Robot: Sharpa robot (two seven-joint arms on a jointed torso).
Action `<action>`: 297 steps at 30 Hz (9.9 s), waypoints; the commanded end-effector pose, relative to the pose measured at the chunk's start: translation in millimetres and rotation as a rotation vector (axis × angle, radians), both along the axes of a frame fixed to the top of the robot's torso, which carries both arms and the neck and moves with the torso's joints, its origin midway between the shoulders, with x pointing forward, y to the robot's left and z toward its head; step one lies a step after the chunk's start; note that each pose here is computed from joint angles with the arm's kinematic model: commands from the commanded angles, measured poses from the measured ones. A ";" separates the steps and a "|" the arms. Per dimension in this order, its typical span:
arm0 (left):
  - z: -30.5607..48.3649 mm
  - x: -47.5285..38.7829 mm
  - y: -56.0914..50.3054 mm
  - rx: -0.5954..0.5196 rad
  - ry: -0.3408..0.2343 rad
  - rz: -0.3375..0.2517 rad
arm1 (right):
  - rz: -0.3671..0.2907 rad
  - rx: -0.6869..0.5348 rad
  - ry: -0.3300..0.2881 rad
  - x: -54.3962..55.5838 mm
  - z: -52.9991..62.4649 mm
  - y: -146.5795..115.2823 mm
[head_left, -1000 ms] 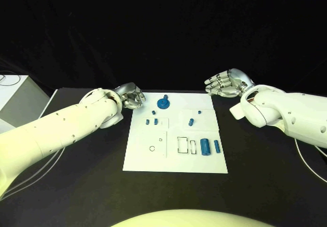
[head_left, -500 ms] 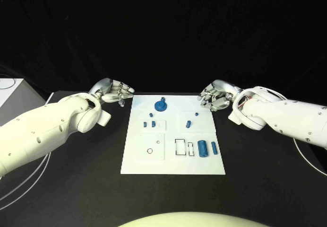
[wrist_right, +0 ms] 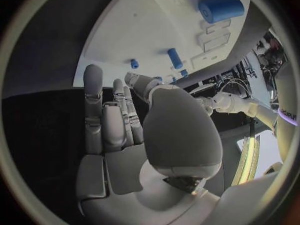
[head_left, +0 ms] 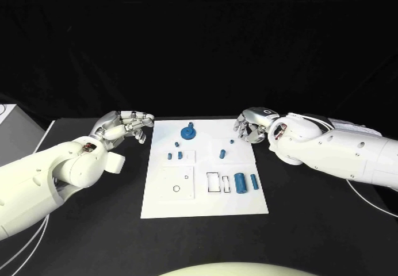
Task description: Assemble the parts on the task board
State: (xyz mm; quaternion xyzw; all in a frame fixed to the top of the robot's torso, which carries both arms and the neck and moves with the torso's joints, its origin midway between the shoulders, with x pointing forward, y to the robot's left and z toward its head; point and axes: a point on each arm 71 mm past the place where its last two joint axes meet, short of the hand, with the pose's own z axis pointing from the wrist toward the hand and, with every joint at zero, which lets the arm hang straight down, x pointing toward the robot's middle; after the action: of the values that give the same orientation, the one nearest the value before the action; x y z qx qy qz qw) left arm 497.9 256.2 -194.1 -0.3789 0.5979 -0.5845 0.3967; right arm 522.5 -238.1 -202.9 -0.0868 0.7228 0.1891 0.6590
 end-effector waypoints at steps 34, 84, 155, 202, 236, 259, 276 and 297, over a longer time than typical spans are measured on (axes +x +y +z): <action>1.6 -9.7 -5.1 -0.070 -0.005 -0.015 | 0.038 -0.098 0.022 -3.9 -26.3 29.3; -0.2 -10.4 -4.1 -0.059 0.011 -0.021 | -0.027 -0.037 -0.104 -8.5 -31.3 31.9; -2.0 -23.4 -27.4 -0.078 0.022 -0.050 | 0.297 0.157 -0.017 -96.1 -44.2 158.0; -3.5 -23.1 -26.5 -0.074 0.037 -0.059 | 0.317 0.098 -0.009 -102.0 -50.9 164.2; -4.2 -22.6 -26.3 -0.073 0.040 -0.058 | 0.380 0.043 0.056 -102.1 -60.7 169.2; -4.9 -22.1 -24.3 -0.071 0.046 -0.054 | 0.360 0.080 0.029 -99.7 -58.5 164.1; -5.2 -22.0 -25.9 -0.073 0.048 -0.059 | 0.319 0.164 0.004 -98.2 -54.2 156.7; -6.9 -20.9 -24.2 -0.083 0.036 -0.040 | 0.211 0.149 0.170 -79.6 -8.2 88.1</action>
State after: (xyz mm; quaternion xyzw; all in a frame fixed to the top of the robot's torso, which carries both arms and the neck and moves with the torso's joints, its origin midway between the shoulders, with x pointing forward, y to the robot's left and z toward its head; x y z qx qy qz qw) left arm 477.1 233.6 -202.2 -0.3942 0.5959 -0.6006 0.3589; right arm 443.7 -148.8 -206.1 -0.1017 0.7128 0.3140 0.6188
